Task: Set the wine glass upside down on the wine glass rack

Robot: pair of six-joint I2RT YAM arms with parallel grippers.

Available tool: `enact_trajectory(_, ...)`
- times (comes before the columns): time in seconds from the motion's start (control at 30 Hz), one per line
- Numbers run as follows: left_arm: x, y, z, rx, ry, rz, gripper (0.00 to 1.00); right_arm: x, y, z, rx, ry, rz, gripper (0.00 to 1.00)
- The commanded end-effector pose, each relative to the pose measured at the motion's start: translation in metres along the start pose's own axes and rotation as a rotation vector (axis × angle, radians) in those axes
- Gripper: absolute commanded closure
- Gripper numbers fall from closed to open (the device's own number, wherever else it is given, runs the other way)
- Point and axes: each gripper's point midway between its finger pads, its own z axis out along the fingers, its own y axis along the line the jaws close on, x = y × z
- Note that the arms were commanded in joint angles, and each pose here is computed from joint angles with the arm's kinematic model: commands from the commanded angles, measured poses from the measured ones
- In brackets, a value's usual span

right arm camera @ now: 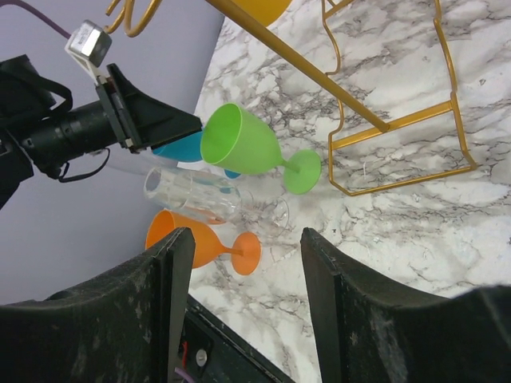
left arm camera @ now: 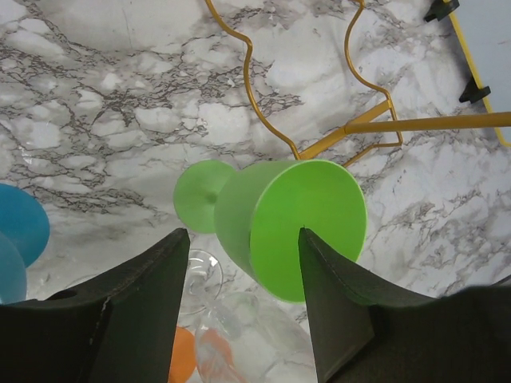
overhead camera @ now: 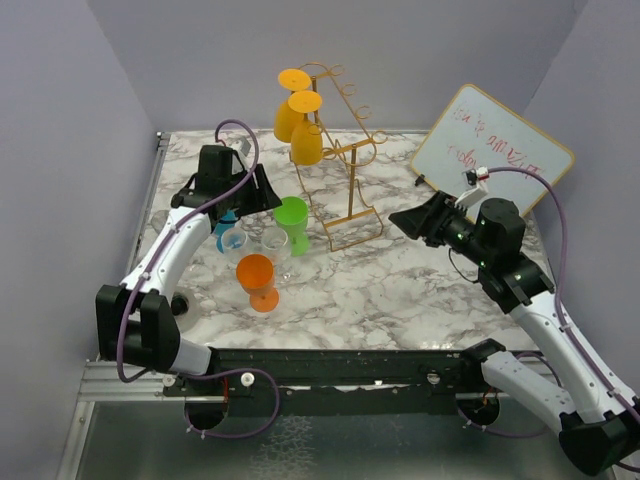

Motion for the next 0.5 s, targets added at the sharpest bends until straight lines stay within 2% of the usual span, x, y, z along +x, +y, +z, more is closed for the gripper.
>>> enact_trajectory(0.0, 0.003, -0.006, 0.015, 0.027, 0.020, -0.020, 0.44, 0.009, 0.000, 0.004, -0.022, 0.029, 0.019, 0.39)
enact_trajectory(0.27, 0.025, 0.005, 0.037, -0.037, 0.101, 0.033, 0.72, 0.015, -0.008, 0.012, -0.006, 0.039, 0.035, 0.40)
enact_trajectory(0.47, 0.025, 0.010, 0.040, -0.068, 0.109, 0.074, 0.95, 0.014, -0.008, 0.016, -0.007, 0.045, 0.034, 0.40)
